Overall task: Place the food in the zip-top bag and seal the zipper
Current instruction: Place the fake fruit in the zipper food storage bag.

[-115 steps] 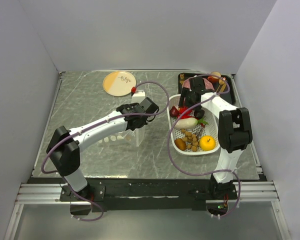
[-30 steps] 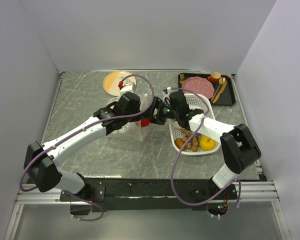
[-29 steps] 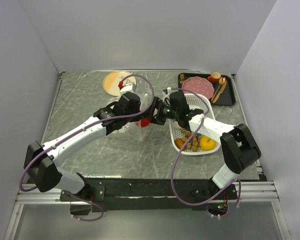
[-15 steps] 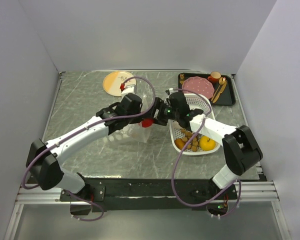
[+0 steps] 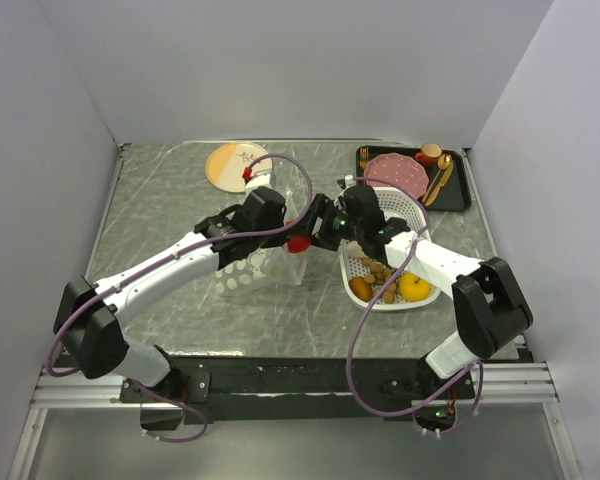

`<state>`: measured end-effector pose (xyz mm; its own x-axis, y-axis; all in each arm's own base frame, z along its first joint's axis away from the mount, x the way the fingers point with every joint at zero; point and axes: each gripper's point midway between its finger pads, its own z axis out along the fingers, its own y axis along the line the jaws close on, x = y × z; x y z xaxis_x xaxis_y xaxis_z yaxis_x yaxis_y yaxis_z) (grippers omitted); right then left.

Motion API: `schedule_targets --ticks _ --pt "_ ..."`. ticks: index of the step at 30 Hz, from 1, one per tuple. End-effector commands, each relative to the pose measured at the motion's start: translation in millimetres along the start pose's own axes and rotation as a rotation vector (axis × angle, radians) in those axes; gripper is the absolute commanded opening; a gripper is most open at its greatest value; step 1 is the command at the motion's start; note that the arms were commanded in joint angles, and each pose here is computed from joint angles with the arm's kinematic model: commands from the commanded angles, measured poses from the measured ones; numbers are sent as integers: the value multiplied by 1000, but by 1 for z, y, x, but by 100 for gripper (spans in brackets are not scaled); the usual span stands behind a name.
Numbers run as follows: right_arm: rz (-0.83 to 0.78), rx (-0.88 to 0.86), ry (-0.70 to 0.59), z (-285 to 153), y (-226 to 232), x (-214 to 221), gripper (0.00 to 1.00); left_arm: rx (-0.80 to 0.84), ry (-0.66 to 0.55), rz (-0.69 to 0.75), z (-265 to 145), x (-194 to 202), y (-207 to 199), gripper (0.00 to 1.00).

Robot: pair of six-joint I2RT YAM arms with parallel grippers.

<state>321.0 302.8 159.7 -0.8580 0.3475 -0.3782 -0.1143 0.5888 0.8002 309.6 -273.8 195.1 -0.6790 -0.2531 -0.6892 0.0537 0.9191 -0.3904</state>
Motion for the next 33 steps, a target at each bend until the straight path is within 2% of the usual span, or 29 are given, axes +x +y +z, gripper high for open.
schedule_targets --ticks 1,3,10,13,18,22,26,33 --pt "-74 50 -70 -6 12 -19 0 24 2 -12 -3 1 -3 1" --pt "-89 127 -94 -10 -2 -22 0 22 -9 -14 -5 -2 -2 1" --pt "-152 208 -83 -10 -18 -21 0 28 -36 -19 -15 -15 -5 1" --pt "-157 172 -81 -11 -13 -19 0 31 -36 -20 -16 -15 -3 1" --pt "-161 -31 -97 -20 31 -19 0 58 -15 -31 -12 -8 -7 1" --pt "-193 -93 -72 -17 50 -17 0 70 -7 -28 -9 -8 -11 1" --pt "-214 -41 -17 1 40 -5 0 85 -22 -19 -11 -13 -16 1" --pt "-149 -108 100 21 28 24 0 110 -55 -30 -19 -21 -18 1"
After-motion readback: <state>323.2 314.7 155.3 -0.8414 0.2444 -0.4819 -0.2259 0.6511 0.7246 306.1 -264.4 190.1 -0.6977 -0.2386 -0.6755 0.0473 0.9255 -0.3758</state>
